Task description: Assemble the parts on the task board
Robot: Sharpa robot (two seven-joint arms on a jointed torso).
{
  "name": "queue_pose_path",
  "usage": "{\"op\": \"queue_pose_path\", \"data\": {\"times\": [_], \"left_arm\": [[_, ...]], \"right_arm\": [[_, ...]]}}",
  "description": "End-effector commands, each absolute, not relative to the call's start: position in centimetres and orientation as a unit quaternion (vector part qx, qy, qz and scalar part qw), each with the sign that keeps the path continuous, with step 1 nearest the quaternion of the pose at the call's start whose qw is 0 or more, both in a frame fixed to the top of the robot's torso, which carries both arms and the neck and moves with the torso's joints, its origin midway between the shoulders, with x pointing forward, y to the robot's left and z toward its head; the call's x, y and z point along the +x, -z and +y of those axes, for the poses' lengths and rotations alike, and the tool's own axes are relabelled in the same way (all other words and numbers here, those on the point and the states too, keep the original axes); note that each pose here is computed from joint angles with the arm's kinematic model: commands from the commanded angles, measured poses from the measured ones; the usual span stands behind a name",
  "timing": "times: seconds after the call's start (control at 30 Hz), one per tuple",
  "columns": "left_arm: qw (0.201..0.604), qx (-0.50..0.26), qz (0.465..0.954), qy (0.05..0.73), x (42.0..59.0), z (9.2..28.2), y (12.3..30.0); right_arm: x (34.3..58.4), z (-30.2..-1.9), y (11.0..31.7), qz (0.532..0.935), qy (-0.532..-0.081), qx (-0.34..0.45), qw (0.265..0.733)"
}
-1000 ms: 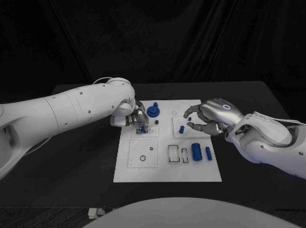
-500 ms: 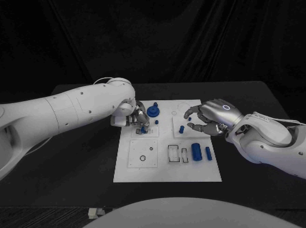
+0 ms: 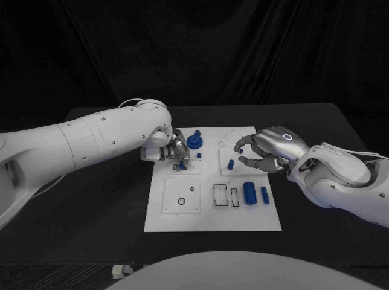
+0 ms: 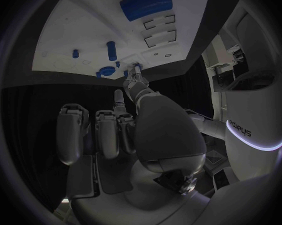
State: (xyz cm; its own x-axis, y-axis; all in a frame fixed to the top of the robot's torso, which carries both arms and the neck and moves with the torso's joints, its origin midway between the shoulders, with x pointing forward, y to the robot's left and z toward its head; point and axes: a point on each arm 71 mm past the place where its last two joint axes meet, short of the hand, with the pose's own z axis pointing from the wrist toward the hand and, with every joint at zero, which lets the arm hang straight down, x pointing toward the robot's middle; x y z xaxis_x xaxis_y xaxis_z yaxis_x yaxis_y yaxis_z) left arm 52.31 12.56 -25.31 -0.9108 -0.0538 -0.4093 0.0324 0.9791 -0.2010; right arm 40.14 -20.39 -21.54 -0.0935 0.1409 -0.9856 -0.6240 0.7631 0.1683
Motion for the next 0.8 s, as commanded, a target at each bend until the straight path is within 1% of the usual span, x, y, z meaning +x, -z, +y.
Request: {"op": "queue_pose_path", "data": {"times": [0.03, 0.8], "left_arm": [[0.215, -0.01, 0.971, 0.107, 52.15, 12.54, 25.8], [0.217, -0.01, 0.97, 0.112, 52.04, 12.34, 25.76]], "right_arm": [[40.17, -20.54, 21.71, 0.684, -0.286, -0.173, 0.648], [40.22, -20.53, 21.93, 0.691, -0.281, -0.173, 0.644]]}}
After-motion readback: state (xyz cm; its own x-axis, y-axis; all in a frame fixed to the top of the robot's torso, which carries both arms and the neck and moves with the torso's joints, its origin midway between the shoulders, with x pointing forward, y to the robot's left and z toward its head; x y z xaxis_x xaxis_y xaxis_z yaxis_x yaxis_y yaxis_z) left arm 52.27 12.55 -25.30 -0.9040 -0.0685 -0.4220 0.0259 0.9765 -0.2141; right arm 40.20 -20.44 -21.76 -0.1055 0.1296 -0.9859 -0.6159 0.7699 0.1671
